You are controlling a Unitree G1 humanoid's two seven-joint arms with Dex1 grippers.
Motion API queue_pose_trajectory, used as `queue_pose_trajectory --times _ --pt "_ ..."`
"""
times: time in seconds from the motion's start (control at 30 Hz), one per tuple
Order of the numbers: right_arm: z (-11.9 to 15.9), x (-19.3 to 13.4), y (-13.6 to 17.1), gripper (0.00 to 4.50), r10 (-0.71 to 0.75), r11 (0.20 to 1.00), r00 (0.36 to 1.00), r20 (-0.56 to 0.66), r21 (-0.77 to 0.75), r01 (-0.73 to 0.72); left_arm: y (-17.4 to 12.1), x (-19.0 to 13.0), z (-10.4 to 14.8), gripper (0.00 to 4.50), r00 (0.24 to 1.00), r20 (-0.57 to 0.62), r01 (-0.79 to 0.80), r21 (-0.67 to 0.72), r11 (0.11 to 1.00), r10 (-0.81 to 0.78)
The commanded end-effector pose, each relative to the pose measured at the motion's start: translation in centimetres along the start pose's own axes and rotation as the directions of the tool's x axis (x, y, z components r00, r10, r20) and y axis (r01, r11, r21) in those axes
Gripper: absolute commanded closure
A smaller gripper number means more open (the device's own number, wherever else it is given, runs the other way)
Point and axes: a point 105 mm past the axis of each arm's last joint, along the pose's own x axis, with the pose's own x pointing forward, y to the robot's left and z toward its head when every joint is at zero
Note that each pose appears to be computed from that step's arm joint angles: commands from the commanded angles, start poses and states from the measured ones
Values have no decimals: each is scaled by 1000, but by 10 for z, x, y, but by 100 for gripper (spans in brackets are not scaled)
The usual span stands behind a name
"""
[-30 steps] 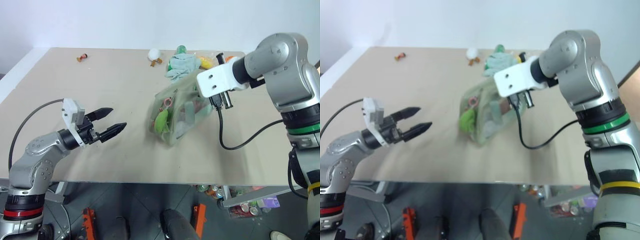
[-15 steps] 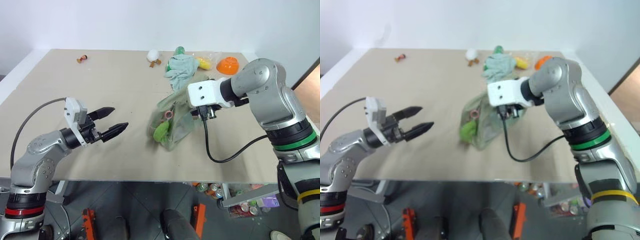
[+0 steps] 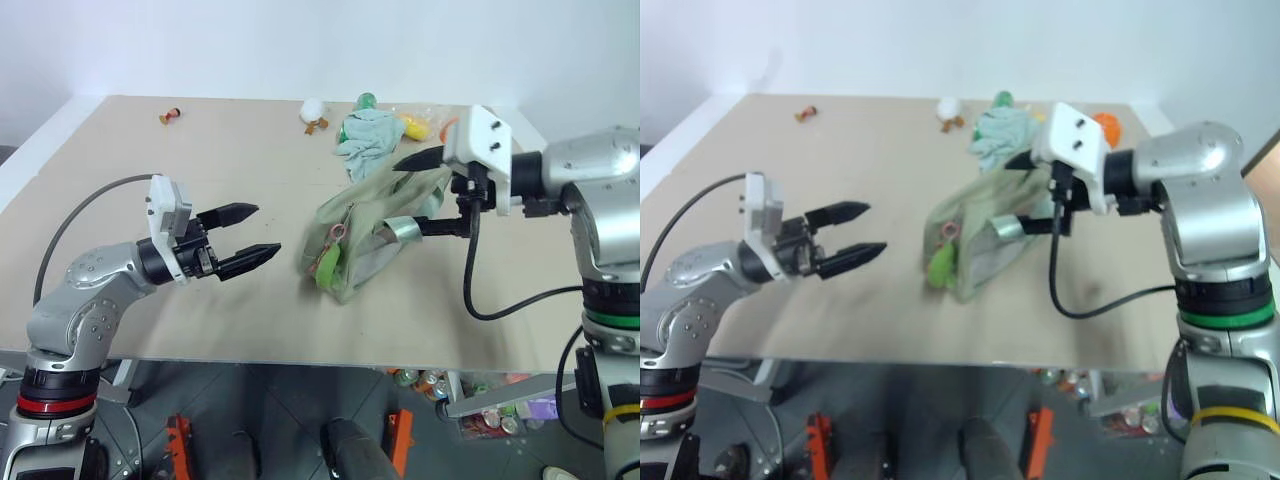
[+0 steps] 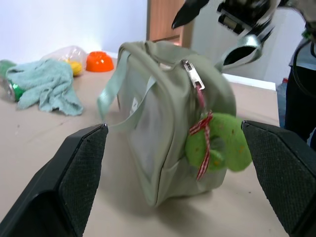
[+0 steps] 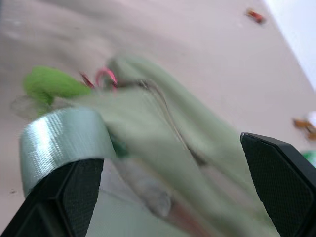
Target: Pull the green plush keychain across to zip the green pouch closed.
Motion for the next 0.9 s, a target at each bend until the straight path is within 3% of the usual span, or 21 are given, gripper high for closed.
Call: queue_pose_trajectory --times 0.03,0.13,0.27,0.43,0.6,0.9 --pt "-13 -8 -5 1 -98 980 994 -53 -177 87 -3 4 10 0 1000 16 18 32 999 -19" --pt "-28 -3 -10 1 -161 922 979 -122 -372 105 -2 4 11 0 1000 22 13 26 1000 -13" --pt "-33 -1 -21 1 -220 873 969 -115 -467 142 -2 4 10 0 1000 23 2 25 1000 -3" --pt "-40 -12 -26 1 -258 901 964 -63 -375 217 -2 1 10 0 1000 17 -21 26 999 21" --pt "-54 -37 -38 1 -365 927 931 13 -93 364 -4 -1 9 0 999 12 -34 20 999 34" --pt "-65 -29 -54 1 -354 934 930 102 86 347 -1 2 11 0 999 26 -34 6 999 34"
